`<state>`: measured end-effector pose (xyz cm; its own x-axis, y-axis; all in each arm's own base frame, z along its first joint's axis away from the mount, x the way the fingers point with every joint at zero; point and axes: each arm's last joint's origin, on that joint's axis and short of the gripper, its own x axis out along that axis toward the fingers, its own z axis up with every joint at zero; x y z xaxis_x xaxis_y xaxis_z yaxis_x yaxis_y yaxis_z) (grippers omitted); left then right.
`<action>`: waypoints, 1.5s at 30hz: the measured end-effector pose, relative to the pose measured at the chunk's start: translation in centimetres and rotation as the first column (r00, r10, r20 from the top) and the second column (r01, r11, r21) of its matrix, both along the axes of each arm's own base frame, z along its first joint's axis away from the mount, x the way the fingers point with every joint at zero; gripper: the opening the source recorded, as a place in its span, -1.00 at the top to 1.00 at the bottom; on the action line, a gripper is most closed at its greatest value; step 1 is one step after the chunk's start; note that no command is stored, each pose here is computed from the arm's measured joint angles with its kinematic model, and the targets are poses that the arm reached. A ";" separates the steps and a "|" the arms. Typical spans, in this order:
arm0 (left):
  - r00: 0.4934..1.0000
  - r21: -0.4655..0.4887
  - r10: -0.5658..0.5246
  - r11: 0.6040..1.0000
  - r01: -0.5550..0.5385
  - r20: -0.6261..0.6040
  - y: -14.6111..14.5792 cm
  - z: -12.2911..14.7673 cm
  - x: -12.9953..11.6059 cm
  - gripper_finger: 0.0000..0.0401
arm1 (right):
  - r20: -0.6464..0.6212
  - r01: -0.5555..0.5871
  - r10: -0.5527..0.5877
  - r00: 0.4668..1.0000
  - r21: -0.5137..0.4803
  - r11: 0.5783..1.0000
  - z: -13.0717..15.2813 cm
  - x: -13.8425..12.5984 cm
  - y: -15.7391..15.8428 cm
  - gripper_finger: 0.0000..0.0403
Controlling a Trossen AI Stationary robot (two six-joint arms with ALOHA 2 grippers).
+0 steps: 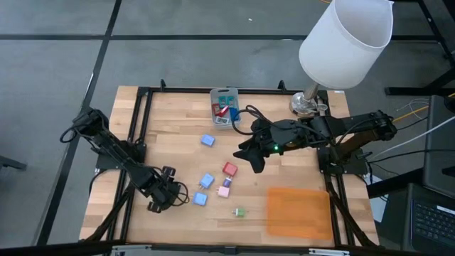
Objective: Pick & Place Office items
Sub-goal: Put the left green charger adapter into the orange bin
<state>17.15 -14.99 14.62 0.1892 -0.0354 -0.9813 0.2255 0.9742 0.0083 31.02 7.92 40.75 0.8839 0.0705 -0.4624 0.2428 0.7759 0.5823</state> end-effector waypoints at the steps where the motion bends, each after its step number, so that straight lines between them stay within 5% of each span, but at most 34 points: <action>1: 1.000 -0.005 -0.004 1.000 0.004 -0.008 0.0 0.0 0.0 -0.02 | -0.001 0.000 0.000 1.000 0.000 1.000 0.0 0.0 0.0 0.00; 6: 1.000 0.002 -0.008 1.000 0.009 -0.024 -0.1 -0.4 0.0 -0.01 | -0.003 -0.006 0.006 1.000 -0.015 1.000 0.0 0.0 0.0 0.00; 14: 0.991 -0.058 0.137 0.989 -0.136 0.007 0.1 -0.3 0.8 0.30 | 0.086 0.035 -0.029 0.996 -0.065 0.997 0.6 0.3 0.1 0.00; 16: 0.986 -0.109 0.163 0.981 -0.158 0.035 0.0 -0.2 1.5 0.30 | 0.299 -0.066 0.122 0.946 -0.191 0.979 2.7 0.5 1.4 0.00; 18: 0.979 -0.178 0.183 0.970 -0.165 0.086 -0.2 0.1 2.3 0.30 | 0.496 -0.131 0.313 0.810 -0.367 0.921 5.4 -0.5 2.8 0.00; 20: 0.968 -0.249 0.205 0.954 -0.165 0.147 -0.4 0.5 3.2 0.30 | 0.560 -0.148 0.436 0.704 -0.485 0.862 7.3 -2.5 3.6 0.00; 24: 0.928 -0.337 0.256 0.928 -0.158 0.270 -0.3 1.2 4.9 0.30 | 0.523 -0.127 0.442 0.729 -0.531 0.838 8.3 -6.2 3.9 0.00; 26: 0.907 -0.360 0.269 0.922 -0.144 0.325 0.0 1.6 5.7 0.30 | 0.520 -0.125 0.449 0.726 -0.542 0.831 7.8 -7.9 3.7 0.00; 31: 0.858 -0.383 0.268 0.919 -0.092 0.439 1.5 3.9 8.6 0.30 | 0.650 -0.124 0.536 0.539 -0.567 0.814 4.0 -12.7 2.4 0.00; 35: 0.794 -0.381 0.278 0.923 -0.064 0.541 2.8 7.5 11.3 0.30 | 0.701 -0.105 0.450 0.553 -0.477 0.873 -1.7 -15.4 0.7 0.00; 40: 0.676 -0.356 0.291 0.933 -0.045 0.677 5.3 13.1 14.9 0.30 | 0.758 -0.076 0.438 0.483 -0.462 0.884 -5.9 -18.7 -1.1 0.00; 45: 0.674 -0.329 0.286 0.942 -0.066 0.681 7.9 14.7 18.9 0.30 | 0.795 -0.072 0.406 0.451 -0.421 0.904 -8.7 -21.2 -2.6 0.00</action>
<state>36.03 -7.11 29.31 0.8520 -0.1531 -0.5007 0.0815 0.9834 -0.1619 9.84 5.34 32.09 0.8048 0.3613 0.4709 -0.4643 0.8774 0.1203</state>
